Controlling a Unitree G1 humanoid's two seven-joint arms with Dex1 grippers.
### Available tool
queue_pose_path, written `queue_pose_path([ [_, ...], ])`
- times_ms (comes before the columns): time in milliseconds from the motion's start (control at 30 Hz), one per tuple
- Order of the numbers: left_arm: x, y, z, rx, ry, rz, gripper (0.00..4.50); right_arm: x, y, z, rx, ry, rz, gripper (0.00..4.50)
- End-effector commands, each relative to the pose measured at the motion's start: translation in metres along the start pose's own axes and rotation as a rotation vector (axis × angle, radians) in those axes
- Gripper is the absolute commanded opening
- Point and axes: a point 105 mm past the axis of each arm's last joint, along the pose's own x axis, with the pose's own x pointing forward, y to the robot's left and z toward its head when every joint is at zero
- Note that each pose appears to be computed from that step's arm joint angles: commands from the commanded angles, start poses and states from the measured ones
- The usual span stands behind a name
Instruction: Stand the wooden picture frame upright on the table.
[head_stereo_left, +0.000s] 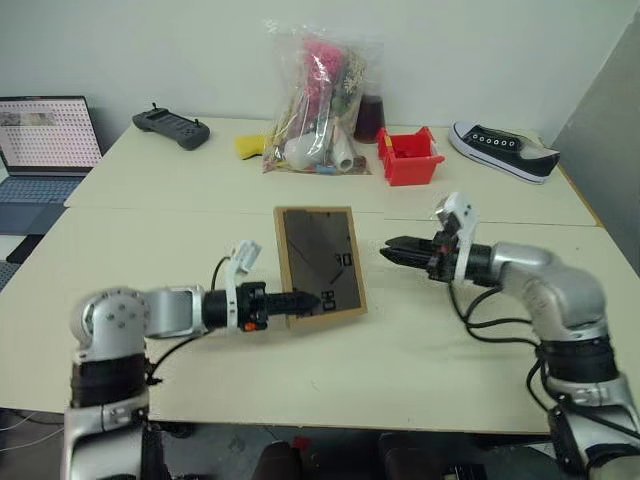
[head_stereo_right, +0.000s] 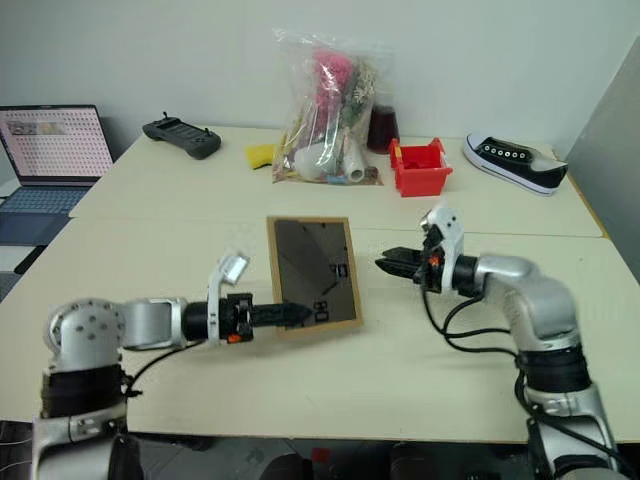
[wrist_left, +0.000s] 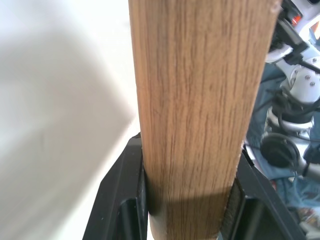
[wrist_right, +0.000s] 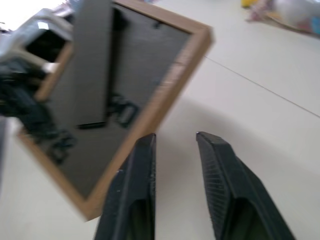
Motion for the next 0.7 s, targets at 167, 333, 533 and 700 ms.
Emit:
queue_pose_path([
  [167,0.004,-0.002,0.023,0.177,0.016,-0.039,1.28,0.032,0.029,0.049,-0.047,-0.110,0.189,3.24],
  [333,0.010,-0.002,0.030,0.211,0.016,-0.054,1.28,0.059,0.023,0.049,-0.108,-0.120,0.110,4.22],
  [533,0.013,-0.004,0.028,0.235,0.032,-0.070,1.28,0.076,0.022,0.048,-0.100,-0.122,0.069,4.42],
  [700,0.016,-0.002,0.026,0.229,0.032,-0.074,1.28,0.068,0.046,0.044,-0.076,-0.122,0.200,4.42],
])
